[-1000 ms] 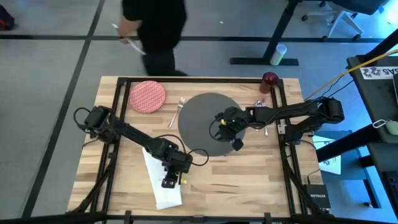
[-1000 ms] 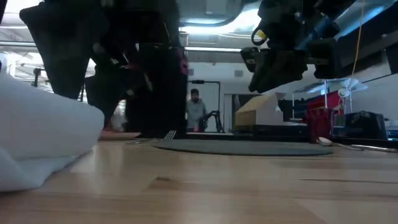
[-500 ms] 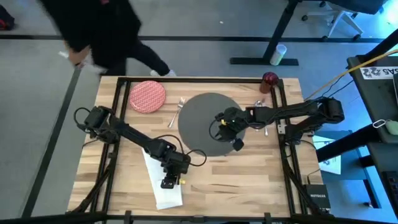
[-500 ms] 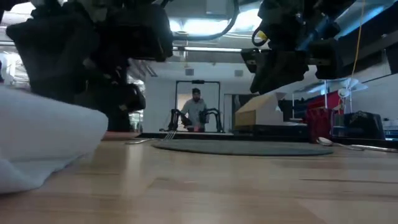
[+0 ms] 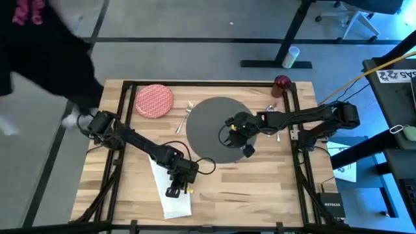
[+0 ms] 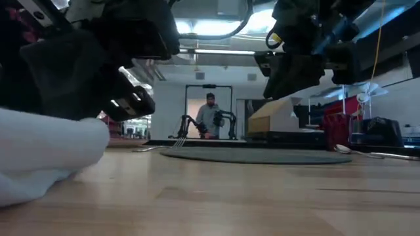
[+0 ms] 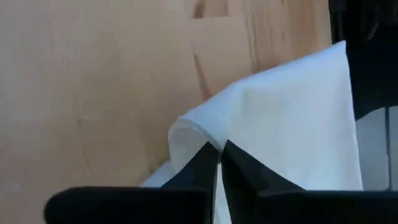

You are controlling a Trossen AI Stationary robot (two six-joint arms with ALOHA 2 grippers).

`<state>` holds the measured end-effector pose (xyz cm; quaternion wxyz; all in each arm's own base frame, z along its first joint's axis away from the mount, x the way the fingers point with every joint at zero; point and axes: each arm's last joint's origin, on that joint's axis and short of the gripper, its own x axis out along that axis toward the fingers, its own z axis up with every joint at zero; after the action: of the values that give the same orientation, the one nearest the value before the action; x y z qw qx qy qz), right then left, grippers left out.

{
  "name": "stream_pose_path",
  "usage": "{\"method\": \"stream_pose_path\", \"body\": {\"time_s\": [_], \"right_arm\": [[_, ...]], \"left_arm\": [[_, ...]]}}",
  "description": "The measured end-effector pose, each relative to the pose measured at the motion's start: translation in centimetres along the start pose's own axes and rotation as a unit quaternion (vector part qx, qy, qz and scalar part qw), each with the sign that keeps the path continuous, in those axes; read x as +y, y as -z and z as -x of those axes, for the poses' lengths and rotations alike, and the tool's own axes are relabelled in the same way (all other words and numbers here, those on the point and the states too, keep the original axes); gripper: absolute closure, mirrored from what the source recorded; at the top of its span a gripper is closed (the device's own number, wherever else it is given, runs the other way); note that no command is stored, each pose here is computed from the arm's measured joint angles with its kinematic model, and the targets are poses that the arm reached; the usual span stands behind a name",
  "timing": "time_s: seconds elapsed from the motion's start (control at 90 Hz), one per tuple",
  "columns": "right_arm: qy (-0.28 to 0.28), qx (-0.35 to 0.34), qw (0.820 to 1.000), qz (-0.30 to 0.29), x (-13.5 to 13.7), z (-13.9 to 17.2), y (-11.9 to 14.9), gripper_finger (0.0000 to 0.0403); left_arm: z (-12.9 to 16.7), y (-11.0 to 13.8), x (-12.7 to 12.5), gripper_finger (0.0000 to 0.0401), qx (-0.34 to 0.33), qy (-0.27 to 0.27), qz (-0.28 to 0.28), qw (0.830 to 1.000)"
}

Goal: Set table place
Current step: Fold the white table napkin

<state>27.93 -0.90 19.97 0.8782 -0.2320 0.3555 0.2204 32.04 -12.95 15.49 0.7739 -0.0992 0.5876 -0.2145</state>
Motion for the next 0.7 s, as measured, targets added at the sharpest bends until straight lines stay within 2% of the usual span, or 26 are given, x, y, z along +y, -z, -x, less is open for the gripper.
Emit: {"method": "stream_pose_path", "body": {"time_s": [0.2, 0.411, 0.567, 0.7], "right_arm": [[0.000, 0.001, 1.000, 0.000, 0.0, 0.0, 0.0, 0.0338], [0.004, 0.002, 1.000, 0.000, 0.0, 0.0, 0.0, 0.0338], [0.004, 0.003, 1.000, 0.000, 0.0, 0.0, 0.0, 0.0338], [0.004, 0.002, 1.000, 0.000, 0.0, 0.0, 0.0, 0.0338]], "left_arm": [[2.1, 0.4, -0.7, 0.0401, 0.002, -0.007, 0.016, 1.000], [7.1, 1.0, -1.6, 0.0401, -0.048, -0.030, 0.042, 0.997], [10.0, 2.7, -1.5, 0.0401, -0.033, -0.082, 0.091, 0.992], [11.0, 4.1, -0.9, 0.0401, 0.007, -0.129, 0.130, 0.983]]}}
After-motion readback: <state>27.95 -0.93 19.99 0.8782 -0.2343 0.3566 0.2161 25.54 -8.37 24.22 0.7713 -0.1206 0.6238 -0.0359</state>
